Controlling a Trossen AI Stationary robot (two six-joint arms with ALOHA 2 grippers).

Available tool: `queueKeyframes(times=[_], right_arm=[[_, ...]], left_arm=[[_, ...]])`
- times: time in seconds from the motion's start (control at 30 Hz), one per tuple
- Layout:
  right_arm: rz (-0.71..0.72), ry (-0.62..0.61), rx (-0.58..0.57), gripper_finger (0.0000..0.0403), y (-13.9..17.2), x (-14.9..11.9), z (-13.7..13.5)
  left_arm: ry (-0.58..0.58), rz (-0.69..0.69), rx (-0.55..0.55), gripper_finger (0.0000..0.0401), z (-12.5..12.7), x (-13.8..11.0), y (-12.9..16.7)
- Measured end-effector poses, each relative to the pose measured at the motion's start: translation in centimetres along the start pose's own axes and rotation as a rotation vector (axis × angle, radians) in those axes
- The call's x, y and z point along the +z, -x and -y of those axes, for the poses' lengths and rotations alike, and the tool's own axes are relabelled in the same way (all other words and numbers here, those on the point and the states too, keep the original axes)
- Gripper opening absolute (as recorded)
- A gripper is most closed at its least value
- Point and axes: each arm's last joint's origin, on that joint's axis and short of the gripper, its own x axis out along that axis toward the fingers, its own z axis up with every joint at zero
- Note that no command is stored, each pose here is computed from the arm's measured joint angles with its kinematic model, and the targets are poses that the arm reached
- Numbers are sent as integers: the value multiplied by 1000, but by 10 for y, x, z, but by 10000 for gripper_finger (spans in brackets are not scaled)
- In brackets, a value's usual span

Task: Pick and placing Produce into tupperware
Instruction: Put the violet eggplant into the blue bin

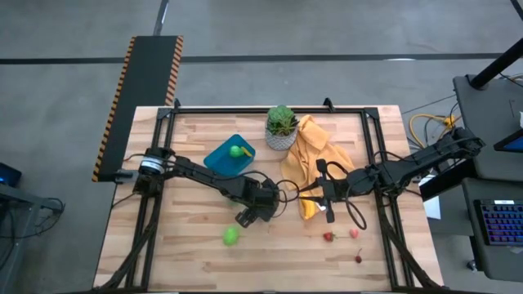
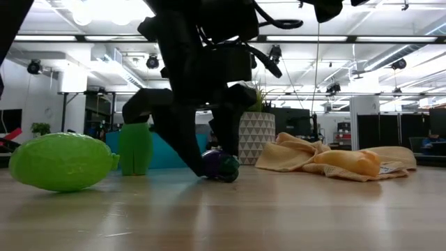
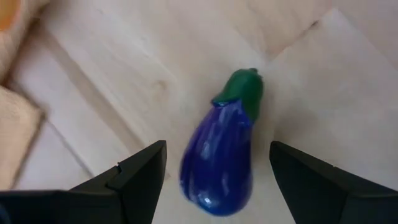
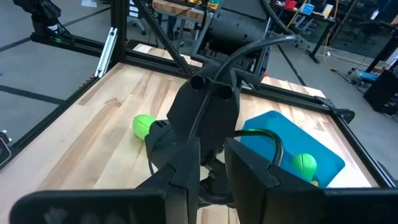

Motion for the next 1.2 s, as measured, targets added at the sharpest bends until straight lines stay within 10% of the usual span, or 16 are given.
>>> queueKeyframes(times=[0.47,1.2], right_arm=[[1,3,0,68,0,0,0],[6,-2,-1,68,0,3,0]], left_arm=[[3,-13,-33,267,0,-2,-10],[3,9,-15,140,-3,3,-8]])
